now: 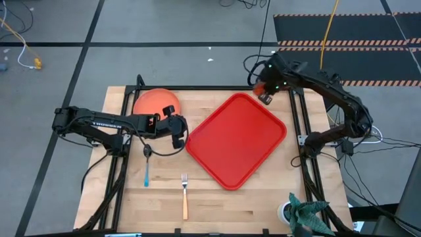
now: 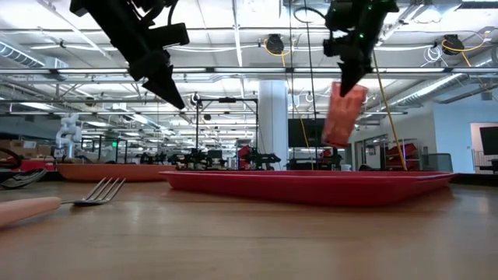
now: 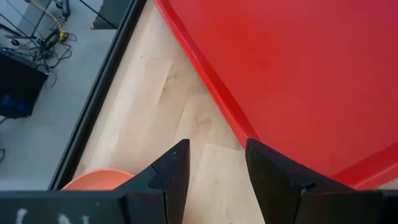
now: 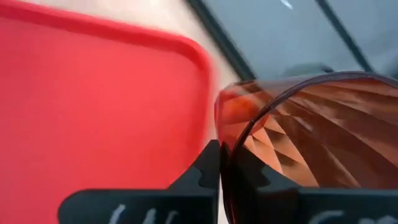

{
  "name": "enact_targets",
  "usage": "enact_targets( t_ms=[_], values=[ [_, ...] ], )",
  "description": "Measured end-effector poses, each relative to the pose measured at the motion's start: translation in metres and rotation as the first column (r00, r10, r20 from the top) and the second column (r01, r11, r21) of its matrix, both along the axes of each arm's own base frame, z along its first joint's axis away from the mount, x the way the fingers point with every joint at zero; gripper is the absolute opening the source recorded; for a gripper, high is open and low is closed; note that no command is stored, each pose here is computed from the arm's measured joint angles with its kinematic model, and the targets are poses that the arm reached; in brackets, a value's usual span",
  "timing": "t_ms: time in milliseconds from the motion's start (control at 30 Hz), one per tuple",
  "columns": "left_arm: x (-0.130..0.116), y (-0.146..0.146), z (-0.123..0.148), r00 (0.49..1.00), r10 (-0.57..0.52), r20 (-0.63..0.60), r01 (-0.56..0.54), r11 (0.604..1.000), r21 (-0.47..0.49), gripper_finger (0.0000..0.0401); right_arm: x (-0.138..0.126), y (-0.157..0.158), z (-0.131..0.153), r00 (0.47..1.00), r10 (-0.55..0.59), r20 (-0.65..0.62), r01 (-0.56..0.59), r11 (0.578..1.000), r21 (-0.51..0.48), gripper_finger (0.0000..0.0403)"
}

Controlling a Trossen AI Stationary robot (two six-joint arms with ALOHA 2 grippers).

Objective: Pick and place plate/cup/fork/spoon on tray
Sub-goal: Put the brown glass cup on the red tray

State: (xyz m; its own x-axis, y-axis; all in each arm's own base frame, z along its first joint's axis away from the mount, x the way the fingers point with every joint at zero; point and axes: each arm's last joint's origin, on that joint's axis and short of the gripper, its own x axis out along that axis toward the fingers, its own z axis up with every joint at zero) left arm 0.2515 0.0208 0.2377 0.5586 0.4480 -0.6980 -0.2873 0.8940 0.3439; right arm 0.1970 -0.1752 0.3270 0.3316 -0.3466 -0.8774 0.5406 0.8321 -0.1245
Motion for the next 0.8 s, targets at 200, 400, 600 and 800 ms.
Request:
enact_targets(
  t_ms=[200, 400, 600, 800],
  values=[
    [0.001, 0.000, 0.001, 1.000, -0.003, 0.017, 0.003, 1.000, 0.006, 0.0159, 0.038, 0.015, -0.017, 0.988, 0.148, -0.054, -0.149, 0.989, -0.024, 0.0001],
    [0.001, 0.000, 0.001, 1.000, -0.015, 0.008, 0.015, 1.000, 0.016, 0.0159, 0.063, 0.007, -0.039, 0.966, 0.219, -0.135, -0.217, 0.976, 0.029, 0.0001],
    [0.001, 0.000, 0.001, 1.000, -0.018, 0.006, 0.018, 1.000, 0.019, 0.0159, 0.089, -0.010, -0.033, 0.946, 0.263, -0.190, -0.254, 0.965, 0.069, 0.0000],
    [0.001, 0.000, 0.001, 1.000, -0.019, 0.002, 0.019, 1.000, 0.019, 0.0159, 0.109, -0.020, -0.033, 0.925, 0.309, -0.223, -0.267, 0.943, 0.200, 0.0000]
  ],
)
